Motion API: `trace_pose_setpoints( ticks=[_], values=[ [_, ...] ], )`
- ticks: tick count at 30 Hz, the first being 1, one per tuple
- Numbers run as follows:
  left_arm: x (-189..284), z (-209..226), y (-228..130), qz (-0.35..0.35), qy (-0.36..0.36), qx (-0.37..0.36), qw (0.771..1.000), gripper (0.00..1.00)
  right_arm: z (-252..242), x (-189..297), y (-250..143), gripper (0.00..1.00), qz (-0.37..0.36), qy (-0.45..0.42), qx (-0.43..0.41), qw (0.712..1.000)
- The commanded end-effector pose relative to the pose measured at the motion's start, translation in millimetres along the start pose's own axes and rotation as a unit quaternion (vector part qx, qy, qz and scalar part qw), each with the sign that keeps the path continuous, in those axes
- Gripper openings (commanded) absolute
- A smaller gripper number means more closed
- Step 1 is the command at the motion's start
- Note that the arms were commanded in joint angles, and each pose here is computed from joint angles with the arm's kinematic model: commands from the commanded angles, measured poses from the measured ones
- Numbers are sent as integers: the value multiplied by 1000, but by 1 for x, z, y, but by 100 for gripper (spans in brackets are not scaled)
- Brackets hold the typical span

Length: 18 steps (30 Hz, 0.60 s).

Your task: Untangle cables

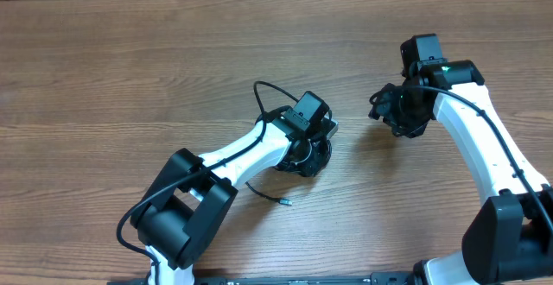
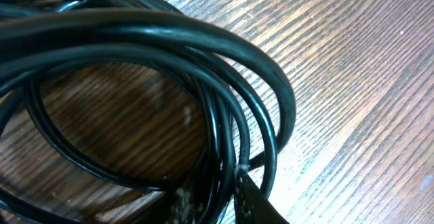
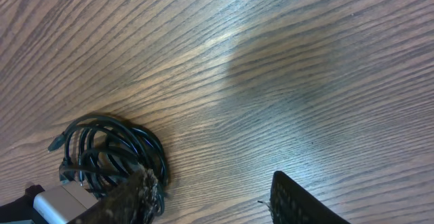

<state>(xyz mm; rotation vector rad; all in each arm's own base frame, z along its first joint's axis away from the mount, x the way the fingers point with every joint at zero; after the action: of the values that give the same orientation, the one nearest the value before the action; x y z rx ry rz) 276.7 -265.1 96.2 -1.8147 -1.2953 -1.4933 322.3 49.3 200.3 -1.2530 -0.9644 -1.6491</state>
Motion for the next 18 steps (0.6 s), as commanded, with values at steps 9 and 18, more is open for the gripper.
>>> trace_pose_setpoints(
  ticks=[9,18],
  values=[
    [-11,3,-4,14,11,-2,1000,28,2,10,1,54,-13,8,2,1000],
    [-18,5,-6,23,13,1,1000,21,2,10,1,54,-12,6,2,1000]
  ],
)
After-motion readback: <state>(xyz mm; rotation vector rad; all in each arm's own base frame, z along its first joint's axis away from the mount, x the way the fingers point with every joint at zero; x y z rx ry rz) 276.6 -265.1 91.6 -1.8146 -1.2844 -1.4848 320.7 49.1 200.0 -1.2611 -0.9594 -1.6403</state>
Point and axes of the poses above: each gripper's point midway between its finger pads, its own x axis back along the fingers, its own z axis along the line the jaws close on, y = z × x, the point moved 9 cm from there along x, back along the fingers, and after that the axes turned 6 degrees about x, right-handed, at the moved point
